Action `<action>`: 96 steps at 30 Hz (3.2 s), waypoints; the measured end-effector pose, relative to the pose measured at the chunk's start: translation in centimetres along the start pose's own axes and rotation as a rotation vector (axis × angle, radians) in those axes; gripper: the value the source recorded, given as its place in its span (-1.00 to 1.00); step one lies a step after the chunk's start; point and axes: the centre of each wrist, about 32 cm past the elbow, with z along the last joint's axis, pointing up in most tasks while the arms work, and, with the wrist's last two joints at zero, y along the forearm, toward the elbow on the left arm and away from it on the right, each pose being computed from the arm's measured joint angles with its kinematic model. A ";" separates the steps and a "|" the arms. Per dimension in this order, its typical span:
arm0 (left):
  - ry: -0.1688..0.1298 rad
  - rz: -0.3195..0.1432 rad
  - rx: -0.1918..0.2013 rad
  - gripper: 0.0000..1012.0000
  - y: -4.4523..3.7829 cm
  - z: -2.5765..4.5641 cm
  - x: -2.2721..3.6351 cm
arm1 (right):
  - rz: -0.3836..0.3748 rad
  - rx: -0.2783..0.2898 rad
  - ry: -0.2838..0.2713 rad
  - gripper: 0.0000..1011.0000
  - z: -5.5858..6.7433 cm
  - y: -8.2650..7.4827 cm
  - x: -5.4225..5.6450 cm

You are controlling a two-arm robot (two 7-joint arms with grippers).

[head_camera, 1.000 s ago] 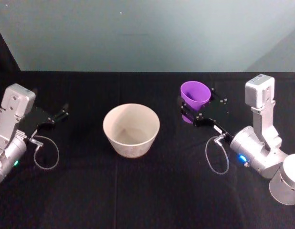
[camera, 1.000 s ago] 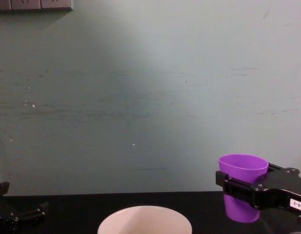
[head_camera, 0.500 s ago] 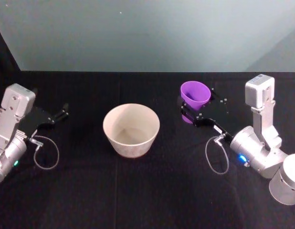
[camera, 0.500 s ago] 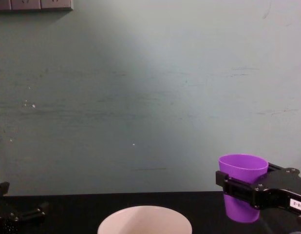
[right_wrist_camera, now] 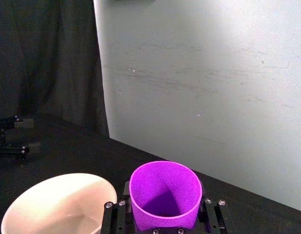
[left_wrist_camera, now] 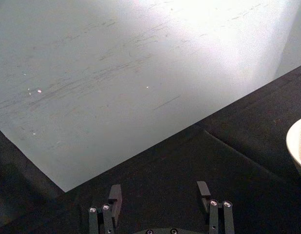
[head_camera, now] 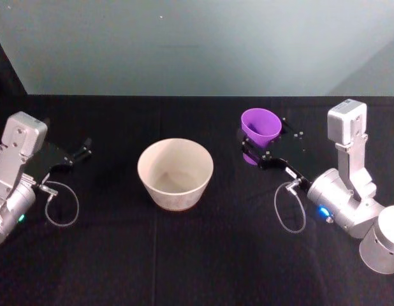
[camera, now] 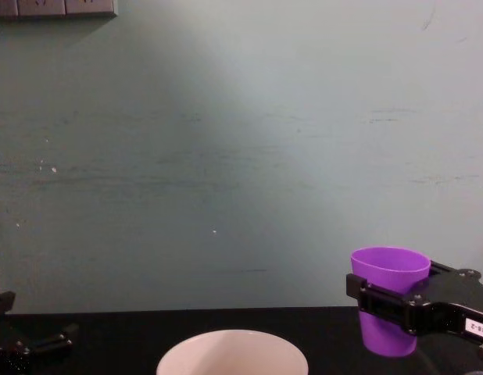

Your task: Pick up the cup and pour the mung beans from the cup into the bowl.

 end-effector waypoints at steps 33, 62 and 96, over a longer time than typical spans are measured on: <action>0.000 0.000 0.000 0.98 0.00 0.00 0.00 | 0.000 0.000 0.000 0.44 0.0 0.0 0.0; 0.000 0.000 0.000 0.98 0.00 0.00 0.00 | 0.000 0.000 0.000 0.44 0.0 0.0 0.0; 0.000 0.000 0.000 0.98 0.00 0.00 0.00 | 0.104 -0.247 -0.739 0.44 7.7 4.4 -4.7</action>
